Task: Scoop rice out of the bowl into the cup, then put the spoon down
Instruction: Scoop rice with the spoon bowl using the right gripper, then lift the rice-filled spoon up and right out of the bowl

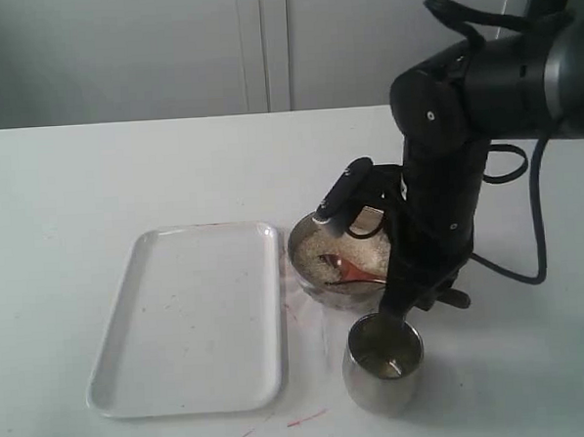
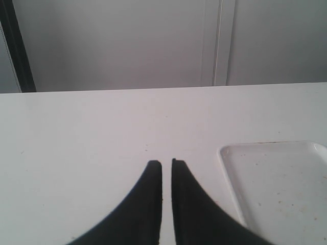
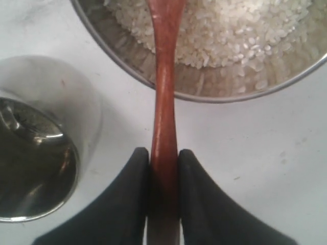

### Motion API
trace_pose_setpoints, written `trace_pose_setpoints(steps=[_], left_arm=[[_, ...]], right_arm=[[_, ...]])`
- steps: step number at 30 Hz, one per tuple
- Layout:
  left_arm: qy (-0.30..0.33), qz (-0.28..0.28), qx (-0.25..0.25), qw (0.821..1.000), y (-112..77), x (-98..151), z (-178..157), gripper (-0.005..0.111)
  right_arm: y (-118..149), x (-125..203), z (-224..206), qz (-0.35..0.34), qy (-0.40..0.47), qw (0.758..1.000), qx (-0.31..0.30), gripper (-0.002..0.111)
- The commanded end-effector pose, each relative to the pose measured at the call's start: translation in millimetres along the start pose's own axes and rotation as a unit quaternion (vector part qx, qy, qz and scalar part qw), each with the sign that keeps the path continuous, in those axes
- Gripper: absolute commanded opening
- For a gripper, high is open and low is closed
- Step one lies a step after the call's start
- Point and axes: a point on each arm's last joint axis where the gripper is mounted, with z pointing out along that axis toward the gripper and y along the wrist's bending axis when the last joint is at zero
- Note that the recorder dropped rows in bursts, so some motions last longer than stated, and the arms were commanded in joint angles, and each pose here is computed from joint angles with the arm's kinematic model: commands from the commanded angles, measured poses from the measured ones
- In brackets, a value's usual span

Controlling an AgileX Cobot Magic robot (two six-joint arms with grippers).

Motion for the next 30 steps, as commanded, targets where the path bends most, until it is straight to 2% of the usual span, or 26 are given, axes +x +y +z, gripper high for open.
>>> trace_pose_setpoints(steps=[1, 14, 30], left_arm=[[-0.006, -0.003, 0.001, 1.000, -0.3, -2.9, -0.2, 0.014], [-0.006, -0.003, 0.001, 1.000, -0.3, -2.9, -0.2, 0.014], [-0.006, -0.003, 0.001, 1.000, -0.3, -2.9, -0.2, 0.014]], right_arm=[[-6.9, 1.3, -3.9, 0.017, -0.028, 0.999, -0.025, 0.000], [-9.5, 8.6, -22.6, 0.027, -0.054, 0.998, -0.021, 0.000], [-7.7, 37.6, -77.9, 0.059, -0.114, 0.992, -0.014, 0.000]])
